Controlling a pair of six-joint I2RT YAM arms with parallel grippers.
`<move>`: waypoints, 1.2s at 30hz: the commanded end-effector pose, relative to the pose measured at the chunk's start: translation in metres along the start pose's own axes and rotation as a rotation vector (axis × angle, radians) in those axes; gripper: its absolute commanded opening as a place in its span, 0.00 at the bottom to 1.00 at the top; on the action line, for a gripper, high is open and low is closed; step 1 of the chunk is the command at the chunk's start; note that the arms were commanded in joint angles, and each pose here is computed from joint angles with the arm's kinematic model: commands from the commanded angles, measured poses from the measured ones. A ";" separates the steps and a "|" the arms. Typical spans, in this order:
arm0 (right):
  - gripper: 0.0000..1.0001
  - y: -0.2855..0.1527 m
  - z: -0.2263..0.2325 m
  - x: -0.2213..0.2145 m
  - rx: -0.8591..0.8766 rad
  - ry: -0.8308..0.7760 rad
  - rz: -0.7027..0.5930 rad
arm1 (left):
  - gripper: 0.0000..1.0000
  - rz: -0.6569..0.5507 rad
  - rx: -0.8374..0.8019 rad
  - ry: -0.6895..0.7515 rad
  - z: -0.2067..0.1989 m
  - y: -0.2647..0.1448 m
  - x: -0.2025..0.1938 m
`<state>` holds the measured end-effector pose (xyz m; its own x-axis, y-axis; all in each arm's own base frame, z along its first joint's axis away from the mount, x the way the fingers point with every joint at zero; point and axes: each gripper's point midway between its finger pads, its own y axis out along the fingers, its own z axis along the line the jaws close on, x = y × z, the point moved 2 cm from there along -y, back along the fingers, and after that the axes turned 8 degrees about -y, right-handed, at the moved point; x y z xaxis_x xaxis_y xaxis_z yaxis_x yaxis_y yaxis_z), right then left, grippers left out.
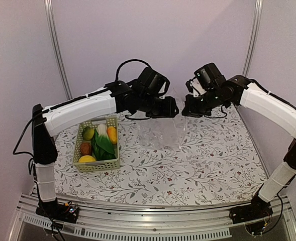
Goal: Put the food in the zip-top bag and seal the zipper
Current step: Pass from the right arm to the left, then pass from the left arm to the right
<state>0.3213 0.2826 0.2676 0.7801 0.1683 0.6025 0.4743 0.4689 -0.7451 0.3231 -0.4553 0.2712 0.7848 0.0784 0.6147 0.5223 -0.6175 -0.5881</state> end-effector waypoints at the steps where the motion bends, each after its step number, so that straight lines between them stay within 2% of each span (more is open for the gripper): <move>1: 0.00 -0.009 0.016 0.011 0.043 -0.004 -0.037 | 0.38 0.041 0.108 -0.002 0.012 0.005 -0.012; 5: 0.00 -0.005 0.010 0.008 0.001 -0.001 -0.031 | 0.08 0.038 0.069 -0.001 0.003 0.004 -0.010; 7: 0.05 -0.004 0.008 0.010 -0.012 0.009 -0.047 | 0.01 0.039 0.056 0.001 -0.001 0.002 -0.011; 11: 0.22 -0.001 -0.001 0.012 -0.056 0.027 -0.083 | 0.00 0.036 0.023 0.015 -0.009 -0.003 -0.012; 15: 0.24 0.008 -0.006 0.008 -0.078 0.051 -0.080 | 0.00 0.016 -0.004 0.017 -0.014 -0.013 -0.008; 17: 0.19 0.012 -0.011 0.005 -0.097 0.066 -0.079 | 0.00 0.005 -0.004 0.015 -0.014 -0.017 -0.006; 20: 0.01 0.012 -0.021 0.003 -0.151 0.082 -0.092 | 0.00 -0.004 -0.011 0.012 -0.015 -0.023 -0.004; 24: 0.00 0.004 -0.036 0.001 -0.239 0.093 -0.119 | 0.00 -0.010 -0.085 0.033 -0.026 -0.030 -0.002; 32: 0.00 0.000 -0.048 0.004 -0.285 0.108 -0.120 | 0.20 0.016 -0.319 0.129 -0.064 -0.048 -0.009; 36: 0.00 -0.011 -0.055 0.010 -0.281 0.113 -0.133 | 0.47 0.014 -0.353 0.171 -0.070 -0.061 -0.008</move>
<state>0.3468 0.2505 0.2484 0.7519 0.0455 0.6577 0.6302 0.2433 -0.7373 0.2856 -0.4709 0.3058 0.7586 -0.0082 0.6515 0.3994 -0.7842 -0.4749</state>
